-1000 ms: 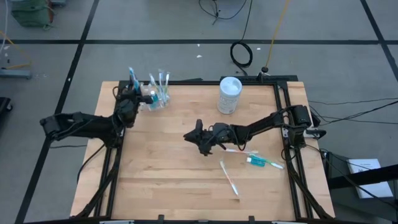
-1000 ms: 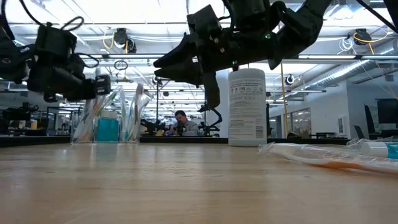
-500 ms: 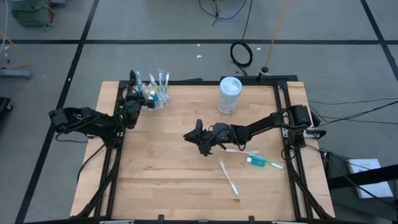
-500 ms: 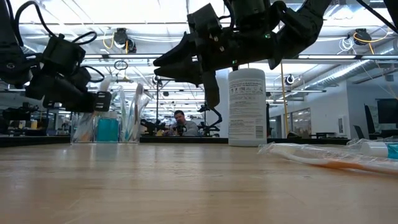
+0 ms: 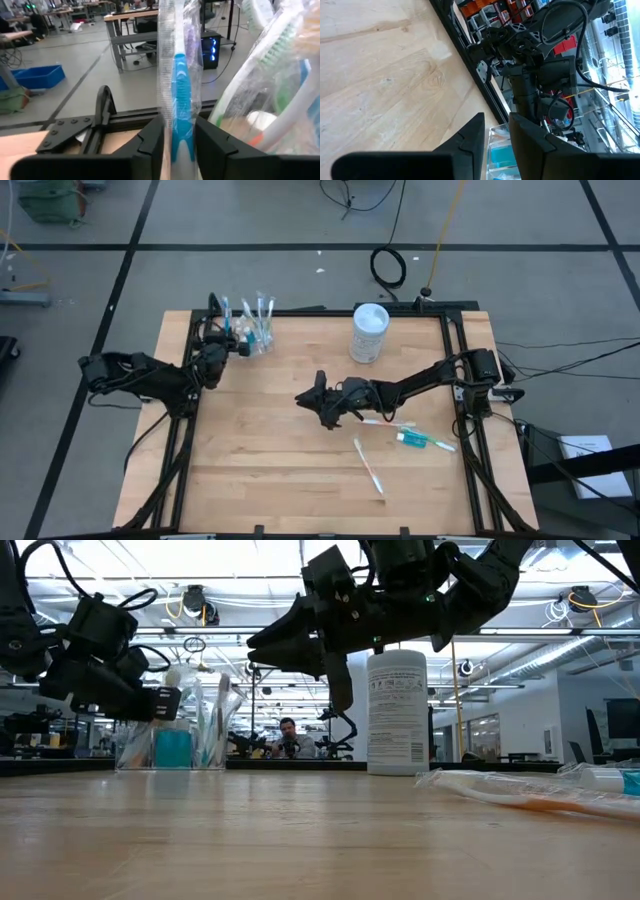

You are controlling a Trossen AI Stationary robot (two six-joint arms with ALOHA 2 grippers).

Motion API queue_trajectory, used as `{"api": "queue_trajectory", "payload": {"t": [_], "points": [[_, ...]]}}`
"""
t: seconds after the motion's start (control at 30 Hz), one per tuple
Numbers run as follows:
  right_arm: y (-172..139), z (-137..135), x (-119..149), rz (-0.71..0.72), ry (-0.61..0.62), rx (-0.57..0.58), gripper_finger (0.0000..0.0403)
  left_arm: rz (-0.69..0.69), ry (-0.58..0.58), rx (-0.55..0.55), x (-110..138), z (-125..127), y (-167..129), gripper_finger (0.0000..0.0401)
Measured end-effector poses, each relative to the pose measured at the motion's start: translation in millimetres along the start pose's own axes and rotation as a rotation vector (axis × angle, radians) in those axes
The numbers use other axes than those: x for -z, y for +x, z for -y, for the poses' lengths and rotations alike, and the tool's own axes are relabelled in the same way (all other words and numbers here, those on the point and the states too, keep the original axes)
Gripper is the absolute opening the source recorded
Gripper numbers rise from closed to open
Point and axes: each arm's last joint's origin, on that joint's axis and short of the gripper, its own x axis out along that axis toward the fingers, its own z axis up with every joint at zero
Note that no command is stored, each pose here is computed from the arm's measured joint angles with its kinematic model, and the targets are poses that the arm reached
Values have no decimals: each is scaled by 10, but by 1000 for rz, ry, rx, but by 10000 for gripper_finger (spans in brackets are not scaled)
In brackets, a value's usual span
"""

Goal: Pick & Place toothbrushing station
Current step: Put the blue toothbrush into the transparent organizer, then put the orange toothbrush into the transparent organizer

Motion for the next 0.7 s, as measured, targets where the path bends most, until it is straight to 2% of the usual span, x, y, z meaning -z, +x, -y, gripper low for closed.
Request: {"api": "queue_trajectory", "payload": {"t": [0.13,0.3,0.47,0.7], "points": [[0,0,0,0,11,0,79,8,60,-18,-4,10,-22,128],[0,0,0,0,15,0,79,40,39,5,-56,44,-86,153],[0,0,0,0,15,0,79,97,3,-47,-164,28,-158,158],[0,-2,1,0,15,-1,79,175,32,-31,-359,-12,-220,159]]}}
